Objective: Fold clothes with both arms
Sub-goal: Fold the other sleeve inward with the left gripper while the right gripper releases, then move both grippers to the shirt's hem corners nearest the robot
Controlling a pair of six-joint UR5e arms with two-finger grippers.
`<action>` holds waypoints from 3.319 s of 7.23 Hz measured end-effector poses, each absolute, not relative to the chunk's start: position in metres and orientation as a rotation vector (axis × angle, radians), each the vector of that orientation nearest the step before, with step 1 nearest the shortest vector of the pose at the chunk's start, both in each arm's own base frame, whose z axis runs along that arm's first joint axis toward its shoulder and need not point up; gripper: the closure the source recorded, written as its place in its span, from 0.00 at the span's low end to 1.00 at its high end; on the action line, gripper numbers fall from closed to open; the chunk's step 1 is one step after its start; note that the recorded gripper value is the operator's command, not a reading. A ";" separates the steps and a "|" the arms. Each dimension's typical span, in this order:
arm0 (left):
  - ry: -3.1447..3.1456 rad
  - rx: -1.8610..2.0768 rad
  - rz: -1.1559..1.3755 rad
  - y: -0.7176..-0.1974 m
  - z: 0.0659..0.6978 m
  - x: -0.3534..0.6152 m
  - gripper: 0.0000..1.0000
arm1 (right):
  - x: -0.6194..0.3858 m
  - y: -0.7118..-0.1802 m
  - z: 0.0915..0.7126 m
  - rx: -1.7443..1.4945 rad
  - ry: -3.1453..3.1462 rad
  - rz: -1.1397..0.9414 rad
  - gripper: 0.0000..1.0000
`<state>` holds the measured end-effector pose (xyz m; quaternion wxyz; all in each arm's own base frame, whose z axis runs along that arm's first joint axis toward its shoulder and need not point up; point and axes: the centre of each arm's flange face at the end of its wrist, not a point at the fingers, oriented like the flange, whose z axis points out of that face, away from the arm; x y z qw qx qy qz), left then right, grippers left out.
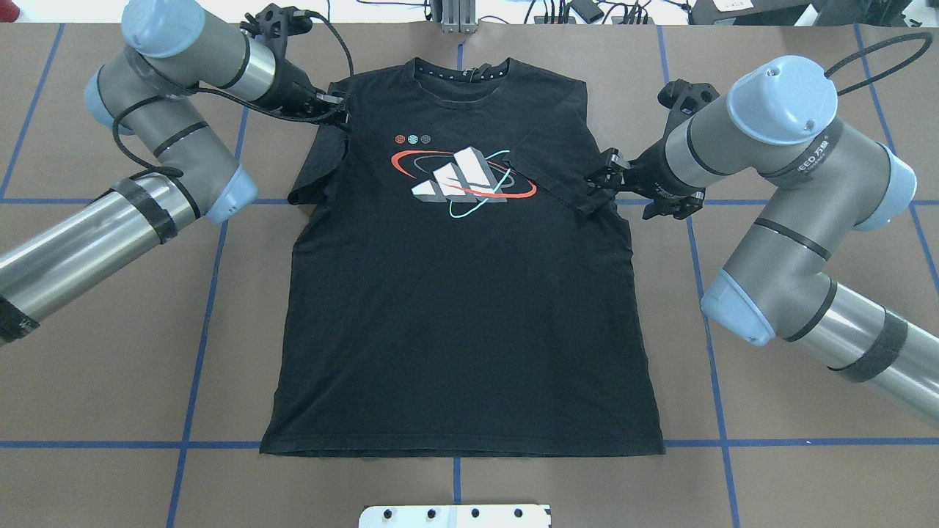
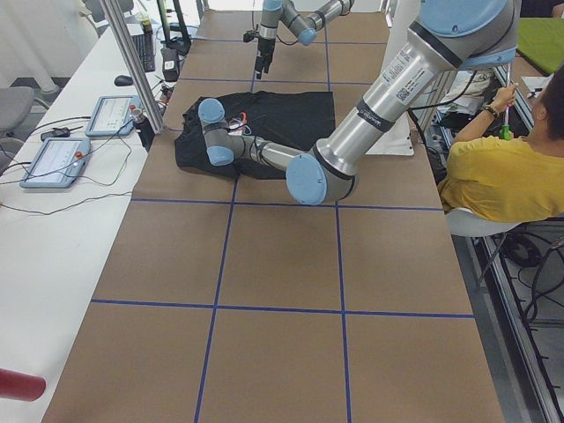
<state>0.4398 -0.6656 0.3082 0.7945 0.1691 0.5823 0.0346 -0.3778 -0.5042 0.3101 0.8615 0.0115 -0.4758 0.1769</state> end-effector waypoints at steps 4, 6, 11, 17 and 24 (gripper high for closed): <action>1.199 0.406 0.002 -0.696 0.279 0.481 1.00 | -0.378 -0.505 0.316 0.020 -0.989 0.375 0.00; 1.182 0.415 -0.014 -0.700 0.278 0.490 0.73 | -0.380 -0.505 0.318 0.018 -0.985 0.375 0.00; 1.257 0.416 -0.026 -0.670 0.261 0.481 0.01 | -0.383 -0.495 0.317 -0.006 -0.986 0.443 0.00; 1.417 0.372 -0.044 -0.529 0.303 0.364 0.01 | -0.405 -0.260 0.367 -0.095 -0.890 0.692 0.06; 1.441 0.439 -0.073 -0.508 0.290 0.338 0.01 | -0.445 -0.166 0.403 -0.081 -0.835 0.722 0.62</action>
